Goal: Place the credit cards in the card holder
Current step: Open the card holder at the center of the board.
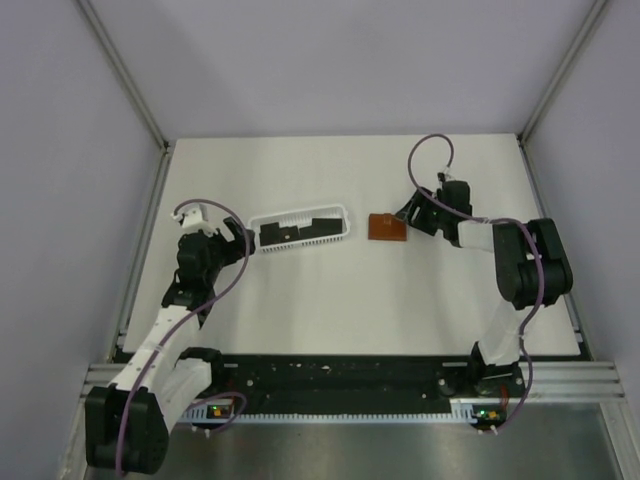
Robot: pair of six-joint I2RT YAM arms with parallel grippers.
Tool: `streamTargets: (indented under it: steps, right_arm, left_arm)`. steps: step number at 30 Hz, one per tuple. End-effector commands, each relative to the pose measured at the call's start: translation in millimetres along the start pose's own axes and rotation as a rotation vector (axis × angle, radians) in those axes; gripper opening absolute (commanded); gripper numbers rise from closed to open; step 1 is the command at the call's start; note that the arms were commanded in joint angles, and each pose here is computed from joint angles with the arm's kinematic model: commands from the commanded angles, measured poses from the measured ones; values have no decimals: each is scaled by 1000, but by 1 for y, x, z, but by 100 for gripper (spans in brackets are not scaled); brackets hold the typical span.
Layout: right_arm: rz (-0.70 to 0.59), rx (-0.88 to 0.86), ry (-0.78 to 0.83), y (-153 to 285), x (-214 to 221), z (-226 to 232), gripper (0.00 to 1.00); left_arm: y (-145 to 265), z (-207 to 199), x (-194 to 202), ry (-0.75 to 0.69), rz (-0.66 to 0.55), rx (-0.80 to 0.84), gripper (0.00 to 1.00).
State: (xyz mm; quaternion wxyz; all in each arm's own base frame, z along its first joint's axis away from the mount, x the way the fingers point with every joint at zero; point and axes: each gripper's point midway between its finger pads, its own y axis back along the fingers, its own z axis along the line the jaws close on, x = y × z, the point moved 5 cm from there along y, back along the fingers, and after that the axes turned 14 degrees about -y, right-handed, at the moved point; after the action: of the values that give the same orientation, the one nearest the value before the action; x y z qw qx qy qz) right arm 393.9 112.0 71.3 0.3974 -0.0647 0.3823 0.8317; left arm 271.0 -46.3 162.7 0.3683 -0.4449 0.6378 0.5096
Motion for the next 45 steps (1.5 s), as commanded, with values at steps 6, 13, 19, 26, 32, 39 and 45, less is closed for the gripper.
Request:
streamTargets:
  steps: [6, 13, 19, 26, 32, 39, 45]
  right_arm:
    - [87, -82, -36, -10, 14, 4, 38]
    - [67, -151, -22, 2, 13, 15, 0]
    - [26, -235, 46, 34, 10, 37, 0]
    - [50, -263, 231, 81, 39, 67, 0]
    - [146, -335, 322, 110, 81, 74, 0]
    - [272, -396, 364, 125, 105, 66, 0]
    - [171, -251, 317, 112, 81, 68, 37]
  left_arm:
    - [0, -10, -11, 0, -32, 59, 97]
    - [1, -12, -10, 5, -26, 75, 97]
    - [3, -19, -15, 6, -35, 124, 96]
    - [6, -40, -23, -1, -55, 288, 93]
    - [8, -57, -24, -33, -52, 412, 90]
    - [13, -84, -14, -103, -30, 577, 86]
    - [18, -123, 13, -153, 31, 659, 83]
